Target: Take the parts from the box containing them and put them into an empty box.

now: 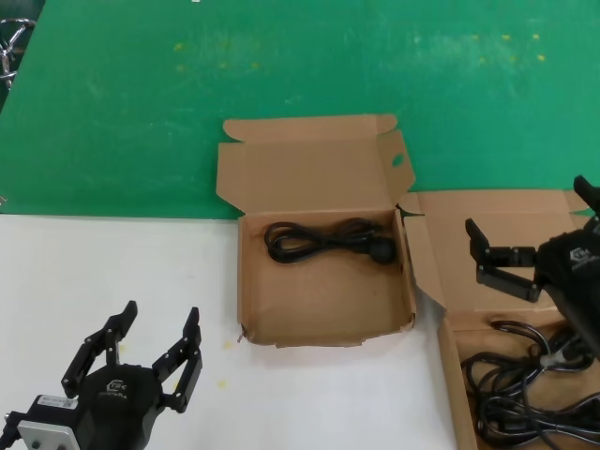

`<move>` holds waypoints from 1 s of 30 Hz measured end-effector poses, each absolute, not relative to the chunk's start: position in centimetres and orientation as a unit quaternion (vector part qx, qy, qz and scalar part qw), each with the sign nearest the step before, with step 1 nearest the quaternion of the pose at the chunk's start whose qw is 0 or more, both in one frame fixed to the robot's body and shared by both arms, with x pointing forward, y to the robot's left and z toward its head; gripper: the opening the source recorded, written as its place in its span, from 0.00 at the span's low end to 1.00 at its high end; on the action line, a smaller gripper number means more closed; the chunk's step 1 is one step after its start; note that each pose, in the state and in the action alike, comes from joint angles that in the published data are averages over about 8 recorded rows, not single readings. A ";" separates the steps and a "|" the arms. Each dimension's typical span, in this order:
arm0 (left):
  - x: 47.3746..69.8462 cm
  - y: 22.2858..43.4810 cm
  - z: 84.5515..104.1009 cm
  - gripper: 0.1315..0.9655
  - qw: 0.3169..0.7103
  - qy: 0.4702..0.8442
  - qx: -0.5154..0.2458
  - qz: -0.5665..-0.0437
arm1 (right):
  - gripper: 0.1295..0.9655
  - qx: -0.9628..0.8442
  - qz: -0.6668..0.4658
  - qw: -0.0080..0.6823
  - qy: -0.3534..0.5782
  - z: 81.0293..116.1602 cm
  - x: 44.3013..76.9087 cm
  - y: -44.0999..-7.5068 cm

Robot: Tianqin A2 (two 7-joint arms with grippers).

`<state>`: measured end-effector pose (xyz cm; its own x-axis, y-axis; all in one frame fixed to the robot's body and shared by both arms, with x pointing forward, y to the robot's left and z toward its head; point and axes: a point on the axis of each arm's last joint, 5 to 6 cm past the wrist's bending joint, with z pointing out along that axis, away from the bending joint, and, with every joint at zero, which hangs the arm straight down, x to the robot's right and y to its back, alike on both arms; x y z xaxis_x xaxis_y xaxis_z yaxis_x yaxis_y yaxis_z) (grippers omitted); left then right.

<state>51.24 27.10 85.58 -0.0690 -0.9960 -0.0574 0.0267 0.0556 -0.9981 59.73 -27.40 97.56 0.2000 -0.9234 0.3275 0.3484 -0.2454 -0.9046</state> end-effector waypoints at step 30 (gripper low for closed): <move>50.8 27.5 85.5 0.92 0.507 0.523 -0.465 -0.503 | 1.00 -0.533 -0.546 0.536 0.362 91.5 56.1 -27.7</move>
<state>50.76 27.54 85.54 -0.0530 -0.9966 -0.0633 0.0244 0.0621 -0.9978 56.08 -27.66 91.49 0.1434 -0.9703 0.1946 0.1990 -0.1644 -0.9661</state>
